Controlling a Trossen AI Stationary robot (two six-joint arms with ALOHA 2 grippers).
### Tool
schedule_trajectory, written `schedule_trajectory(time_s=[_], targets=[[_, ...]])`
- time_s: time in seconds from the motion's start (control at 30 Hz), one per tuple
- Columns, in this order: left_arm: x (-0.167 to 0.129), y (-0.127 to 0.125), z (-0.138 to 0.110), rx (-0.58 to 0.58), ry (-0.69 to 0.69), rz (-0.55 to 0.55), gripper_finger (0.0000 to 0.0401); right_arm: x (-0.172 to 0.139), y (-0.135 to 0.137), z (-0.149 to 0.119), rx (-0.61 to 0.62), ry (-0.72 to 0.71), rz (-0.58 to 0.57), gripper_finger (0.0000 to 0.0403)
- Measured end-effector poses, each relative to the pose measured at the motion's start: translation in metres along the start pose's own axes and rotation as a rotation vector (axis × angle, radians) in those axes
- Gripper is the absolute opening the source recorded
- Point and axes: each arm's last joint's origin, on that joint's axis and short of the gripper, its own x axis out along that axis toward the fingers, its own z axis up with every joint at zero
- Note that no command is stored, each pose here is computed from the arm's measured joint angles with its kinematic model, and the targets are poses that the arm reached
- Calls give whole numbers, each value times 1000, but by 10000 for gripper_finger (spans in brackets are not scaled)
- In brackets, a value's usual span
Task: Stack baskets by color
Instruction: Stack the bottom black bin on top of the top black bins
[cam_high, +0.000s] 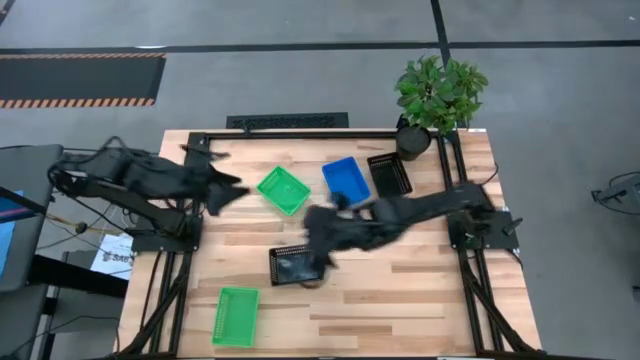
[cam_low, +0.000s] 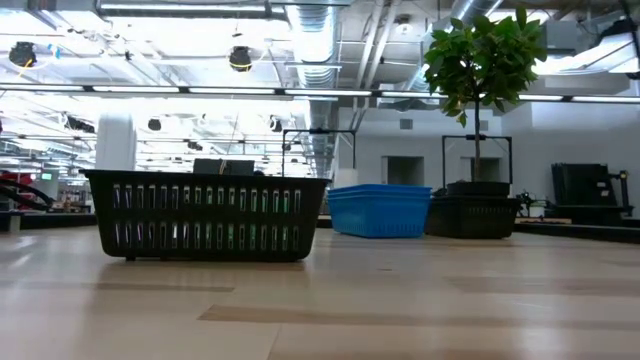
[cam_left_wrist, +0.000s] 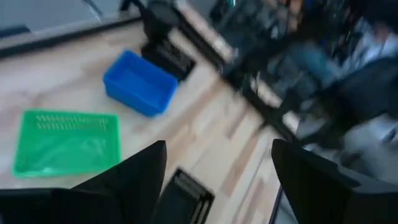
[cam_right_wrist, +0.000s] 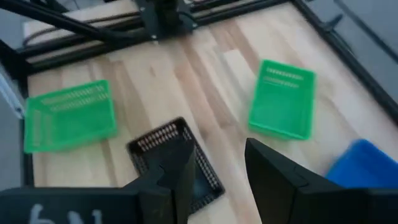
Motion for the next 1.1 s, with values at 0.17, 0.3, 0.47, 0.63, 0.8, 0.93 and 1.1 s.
schedule_trajectory(time_s=[0.17, 0.3, 0.47, 0.63, 0.8, 0.93, 1.1], targets=[[-33, 19, 8, -68, -136, 5, 278, 67, 0, 3, -66, 34, 69, 161], [-47, 30, 9, -87, -183, 25, 278, 117, 2, -11, -125, 113, 85, 161], [-52, 37, 9, -90, -204, 52, 278, 167, 3, -34, -183, 235, 140, 161], [-51, 37, 8, -84, -200, 64, 278, 186, 2, -39, -226, 240, 196, 161], [-48, 36, 8, -74, -204, 86, 278, 187, -6, -34, -273, 236, 230, 161], [-48, 36, 8, -77, -215, 88, 278, 191, -16, -33, -311, 273, 281, 161], [-50, 37, 9, -77, -219, 83, 278, 193, -25, -32, -303, 316, 355, 161]])
